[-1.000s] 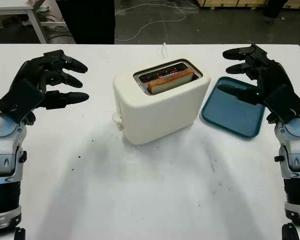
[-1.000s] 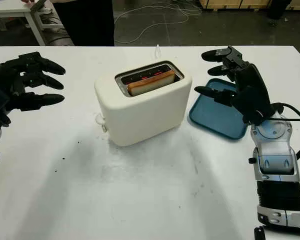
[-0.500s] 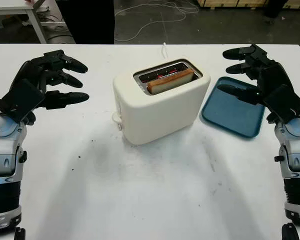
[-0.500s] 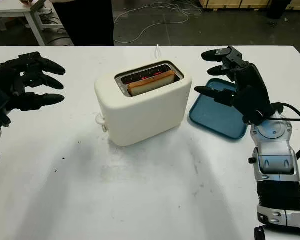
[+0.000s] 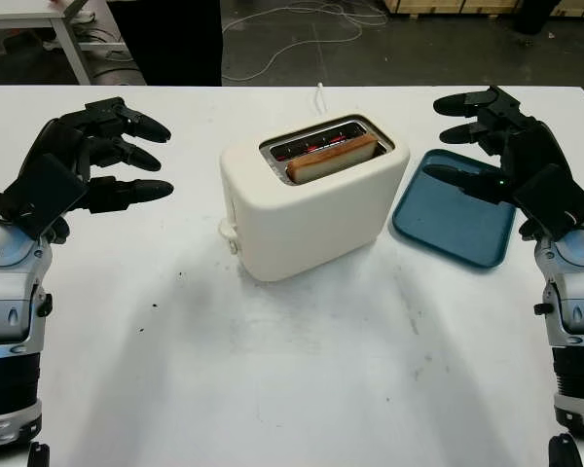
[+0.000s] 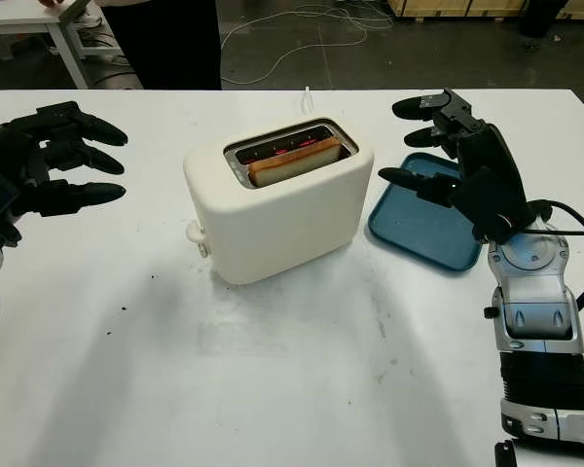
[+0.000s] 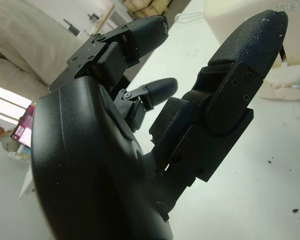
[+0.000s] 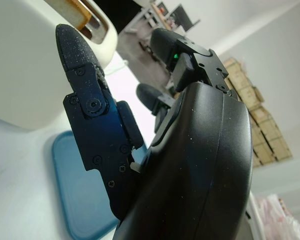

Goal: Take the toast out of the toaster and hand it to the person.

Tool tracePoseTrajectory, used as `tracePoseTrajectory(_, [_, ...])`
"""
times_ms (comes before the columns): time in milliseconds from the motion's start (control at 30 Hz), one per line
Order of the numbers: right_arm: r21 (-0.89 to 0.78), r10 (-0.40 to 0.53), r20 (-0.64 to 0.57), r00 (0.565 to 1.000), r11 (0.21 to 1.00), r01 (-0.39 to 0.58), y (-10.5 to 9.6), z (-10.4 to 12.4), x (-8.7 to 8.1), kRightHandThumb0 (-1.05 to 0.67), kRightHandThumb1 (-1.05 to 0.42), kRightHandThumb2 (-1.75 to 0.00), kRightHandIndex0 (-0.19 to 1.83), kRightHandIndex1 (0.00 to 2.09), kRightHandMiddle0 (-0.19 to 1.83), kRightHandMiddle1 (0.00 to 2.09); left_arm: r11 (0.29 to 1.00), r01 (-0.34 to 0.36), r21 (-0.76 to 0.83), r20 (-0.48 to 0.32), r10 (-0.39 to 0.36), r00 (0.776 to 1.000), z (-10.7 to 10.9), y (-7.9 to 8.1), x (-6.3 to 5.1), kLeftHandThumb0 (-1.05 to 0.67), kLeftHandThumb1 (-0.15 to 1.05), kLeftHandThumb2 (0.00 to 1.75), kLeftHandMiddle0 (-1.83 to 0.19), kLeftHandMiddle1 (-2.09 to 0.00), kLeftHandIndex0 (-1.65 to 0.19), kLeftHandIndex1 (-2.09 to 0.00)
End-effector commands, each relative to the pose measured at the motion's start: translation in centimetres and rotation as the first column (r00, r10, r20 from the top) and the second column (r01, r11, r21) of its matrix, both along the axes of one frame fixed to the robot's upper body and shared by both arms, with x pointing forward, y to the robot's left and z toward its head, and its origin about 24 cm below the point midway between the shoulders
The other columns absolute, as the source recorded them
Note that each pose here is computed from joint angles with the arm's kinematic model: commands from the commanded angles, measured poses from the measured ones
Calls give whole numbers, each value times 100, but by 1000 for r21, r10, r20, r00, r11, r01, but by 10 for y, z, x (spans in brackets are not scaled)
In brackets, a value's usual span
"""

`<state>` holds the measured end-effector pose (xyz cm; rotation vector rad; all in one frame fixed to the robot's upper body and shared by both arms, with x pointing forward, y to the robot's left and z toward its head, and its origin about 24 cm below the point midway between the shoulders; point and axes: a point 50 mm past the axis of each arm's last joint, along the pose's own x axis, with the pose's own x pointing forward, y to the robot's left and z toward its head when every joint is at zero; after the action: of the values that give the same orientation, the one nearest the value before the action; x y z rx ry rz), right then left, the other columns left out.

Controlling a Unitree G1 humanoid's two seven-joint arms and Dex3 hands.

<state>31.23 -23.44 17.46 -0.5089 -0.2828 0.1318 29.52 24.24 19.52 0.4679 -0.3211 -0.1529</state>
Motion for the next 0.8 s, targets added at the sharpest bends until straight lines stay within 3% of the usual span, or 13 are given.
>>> tracePoseTrajectory(0, [4, 14, 19, 1000, 1000, -14, 4, 2, 1, -70, -80, 0, 10, 118, 17, 86, 1000, 2, 2, 7, -2, 1000, 1, 0, -1, -105, 62, 0, -58, -108, -58, -94])
tracePoseTrajectory(767, [0, 13, 21, 1000, 1000, -13, 4, 3, 0, -70, -80, 0, 8, 120, 16, 87, 1000, 3, 7, 8, -3, 1000, 1, 0, -1, -105, 63, 0, -59, -107, -59, -93])
